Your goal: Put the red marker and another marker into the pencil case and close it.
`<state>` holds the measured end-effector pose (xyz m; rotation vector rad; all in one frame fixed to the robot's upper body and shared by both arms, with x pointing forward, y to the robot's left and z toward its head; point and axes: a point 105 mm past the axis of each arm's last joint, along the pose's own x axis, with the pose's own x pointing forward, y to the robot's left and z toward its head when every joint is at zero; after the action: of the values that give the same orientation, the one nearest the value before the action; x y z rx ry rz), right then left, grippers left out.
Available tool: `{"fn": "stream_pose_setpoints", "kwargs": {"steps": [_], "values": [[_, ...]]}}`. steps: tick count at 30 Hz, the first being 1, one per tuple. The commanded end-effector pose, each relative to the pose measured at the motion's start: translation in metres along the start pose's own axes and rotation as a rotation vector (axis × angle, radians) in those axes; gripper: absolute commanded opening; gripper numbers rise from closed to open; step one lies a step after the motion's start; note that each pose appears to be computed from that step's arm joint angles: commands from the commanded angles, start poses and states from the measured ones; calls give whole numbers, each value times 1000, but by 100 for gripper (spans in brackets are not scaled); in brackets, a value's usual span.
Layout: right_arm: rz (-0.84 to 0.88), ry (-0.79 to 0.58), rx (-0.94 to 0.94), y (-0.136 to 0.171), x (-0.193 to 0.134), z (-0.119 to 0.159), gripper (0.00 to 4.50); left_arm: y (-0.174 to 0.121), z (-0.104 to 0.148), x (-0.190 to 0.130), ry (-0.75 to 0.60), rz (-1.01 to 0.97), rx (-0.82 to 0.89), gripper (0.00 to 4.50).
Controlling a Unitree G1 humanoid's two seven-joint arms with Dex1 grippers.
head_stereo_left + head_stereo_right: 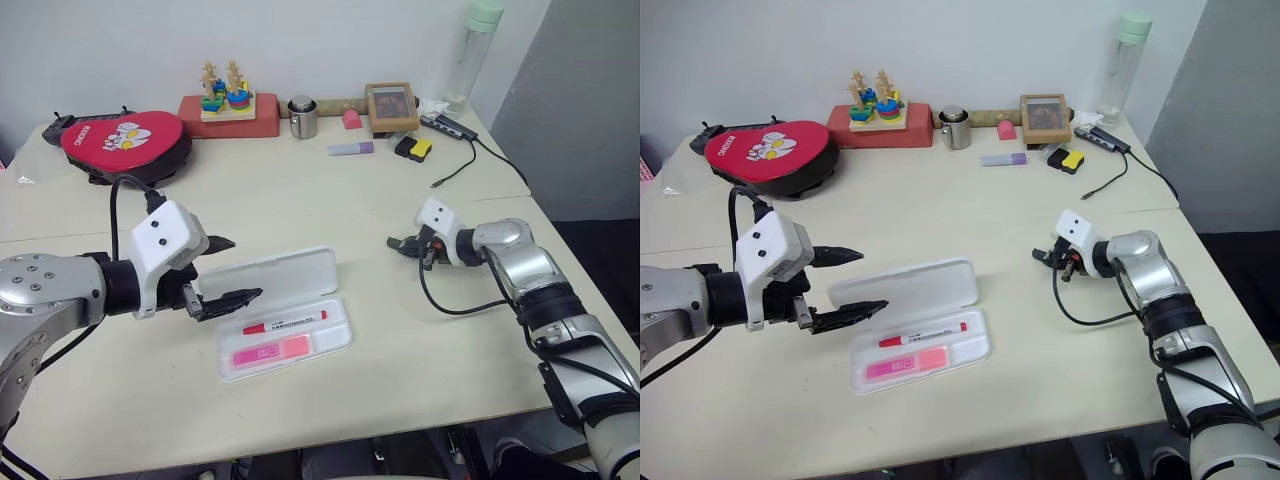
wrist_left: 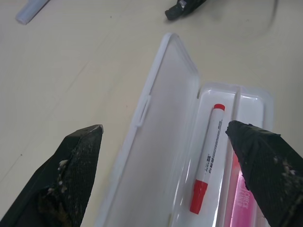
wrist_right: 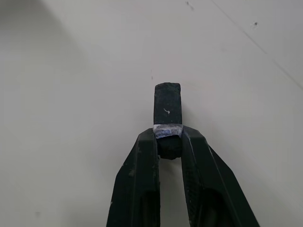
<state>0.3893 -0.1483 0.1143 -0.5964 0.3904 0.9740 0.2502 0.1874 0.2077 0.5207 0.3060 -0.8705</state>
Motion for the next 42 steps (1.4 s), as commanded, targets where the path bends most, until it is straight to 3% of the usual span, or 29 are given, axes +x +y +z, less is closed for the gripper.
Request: {"fn": "stream_pose_setpoints", "kwargs": {"steps": [1,6,10,19,26,42], "values": [[102,-71,-92,13,-24,22,30,-6,6,-4,-26,-37,17,450],[294,-173,-185,47,-45,50,30,-20,-12,-14,58,-156,-14,450],[344,-208,-210,57,-51,63,30,-20,-21,-21,108,-182,-8,450],[524,-309,-383,129,-25,106,30,-4,-29,-31,155,-166,22,450],[588,-301,-372,155,-5,104,30,3,-34,-27,171,-178,42,450],[622,-254,-412,162,17,90,30,10,-31,-25,183,-203,57,450]]}}
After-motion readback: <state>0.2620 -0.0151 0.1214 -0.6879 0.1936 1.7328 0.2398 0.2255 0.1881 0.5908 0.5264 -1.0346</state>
